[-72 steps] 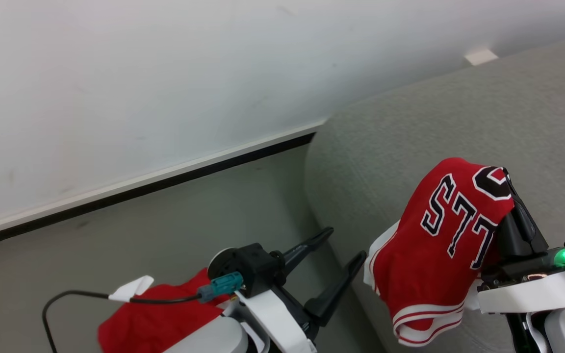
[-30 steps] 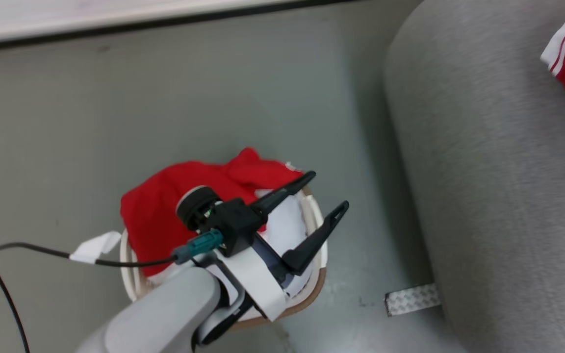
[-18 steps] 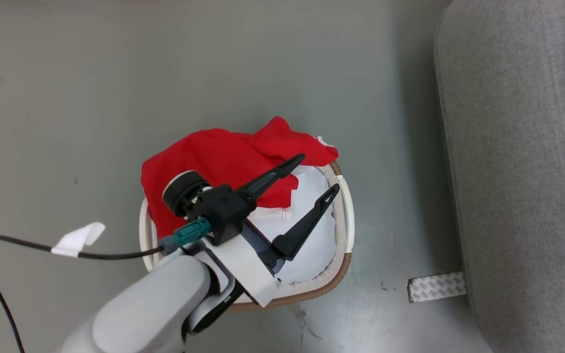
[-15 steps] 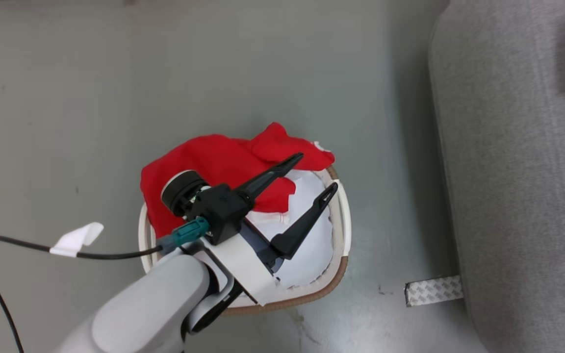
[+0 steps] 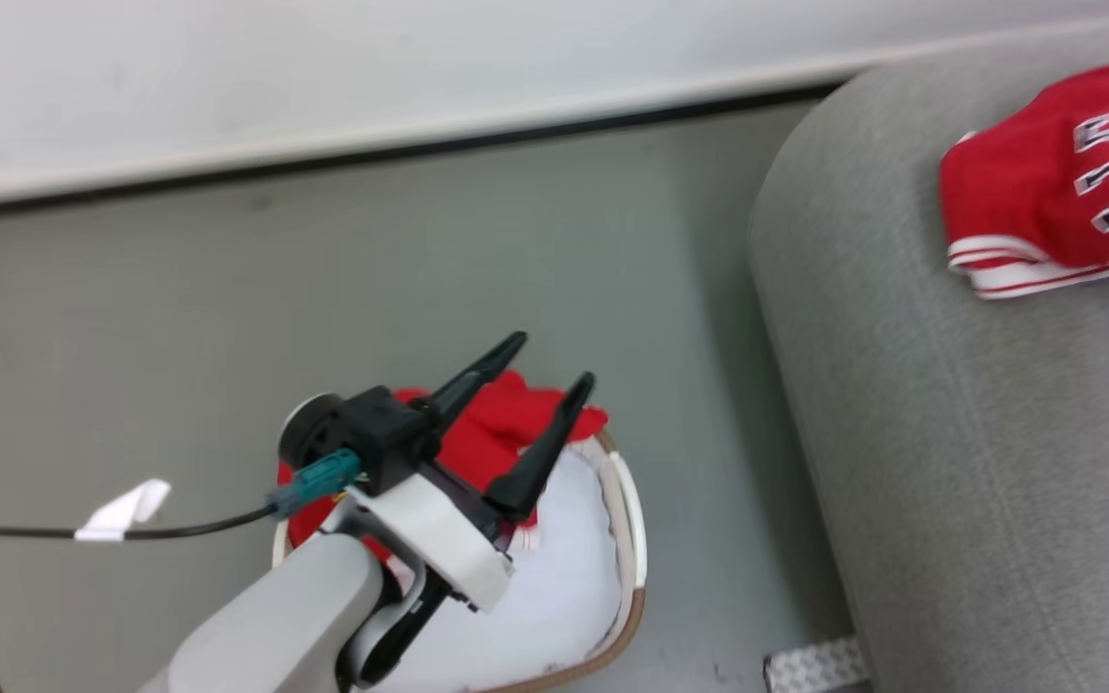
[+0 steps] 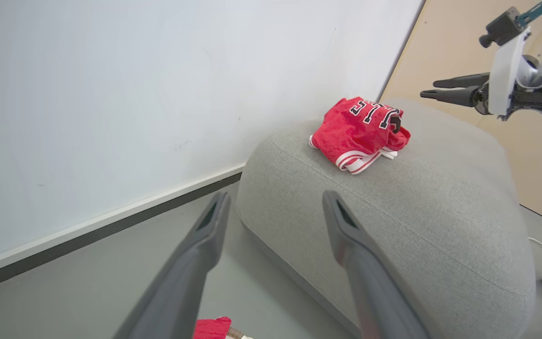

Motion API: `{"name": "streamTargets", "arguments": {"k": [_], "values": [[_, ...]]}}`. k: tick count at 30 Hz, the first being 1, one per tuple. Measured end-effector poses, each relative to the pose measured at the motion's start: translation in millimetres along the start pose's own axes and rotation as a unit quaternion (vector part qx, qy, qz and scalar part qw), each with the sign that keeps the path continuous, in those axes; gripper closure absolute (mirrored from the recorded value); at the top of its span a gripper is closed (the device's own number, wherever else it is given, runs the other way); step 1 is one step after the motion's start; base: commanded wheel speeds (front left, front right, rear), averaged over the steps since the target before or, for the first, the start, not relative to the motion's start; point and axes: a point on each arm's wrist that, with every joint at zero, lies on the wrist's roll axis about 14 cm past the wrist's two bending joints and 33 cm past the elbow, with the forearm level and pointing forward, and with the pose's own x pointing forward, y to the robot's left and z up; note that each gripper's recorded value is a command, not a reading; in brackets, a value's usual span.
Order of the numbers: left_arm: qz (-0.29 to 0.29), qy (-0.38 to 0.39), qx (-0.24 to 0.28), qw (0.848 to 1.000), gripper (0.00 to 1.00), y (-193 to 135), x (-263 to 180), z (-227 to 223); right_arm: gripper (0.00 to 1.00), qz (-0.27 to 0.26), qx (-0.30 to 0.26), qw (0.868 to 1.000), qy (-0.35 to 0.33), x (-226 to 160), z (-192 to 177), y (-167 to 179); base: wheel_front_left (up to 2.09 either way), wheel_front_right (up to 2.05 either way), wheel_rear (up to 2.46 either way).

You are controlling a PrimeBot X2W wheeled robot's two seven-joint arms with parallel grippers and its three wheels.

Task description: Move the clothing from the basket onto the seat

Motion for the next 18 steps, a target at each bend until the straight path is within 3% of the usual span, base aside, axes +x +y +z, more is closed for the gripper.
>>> {"name": "streamTargets", "arguments": {"k": [4, 9, 18], "values": [[0.029, -0.024, 0.016, 0.999, 0.0, 2, -9, 28, 0.0, 0.015, 0.02, 0.996, -0.08, -29, 35, 0, 0.0, 0.0, 0.0], [0.088, -0.061, 0.041, 0.993, 0.0, 17, -32, 65, 0.0, 0.047, 0.047, 0.982, -0.177, -63, 74, 15, 0.0, 0.0, 0.0], [0.201, -0.108, 0.063, 0.972, 0.0, 38, -99, 103, 0.0, 0.113, 0.123, 0.938, -0.304, -117, 112, 64, 0.0, 0.0, 0.0]]}}
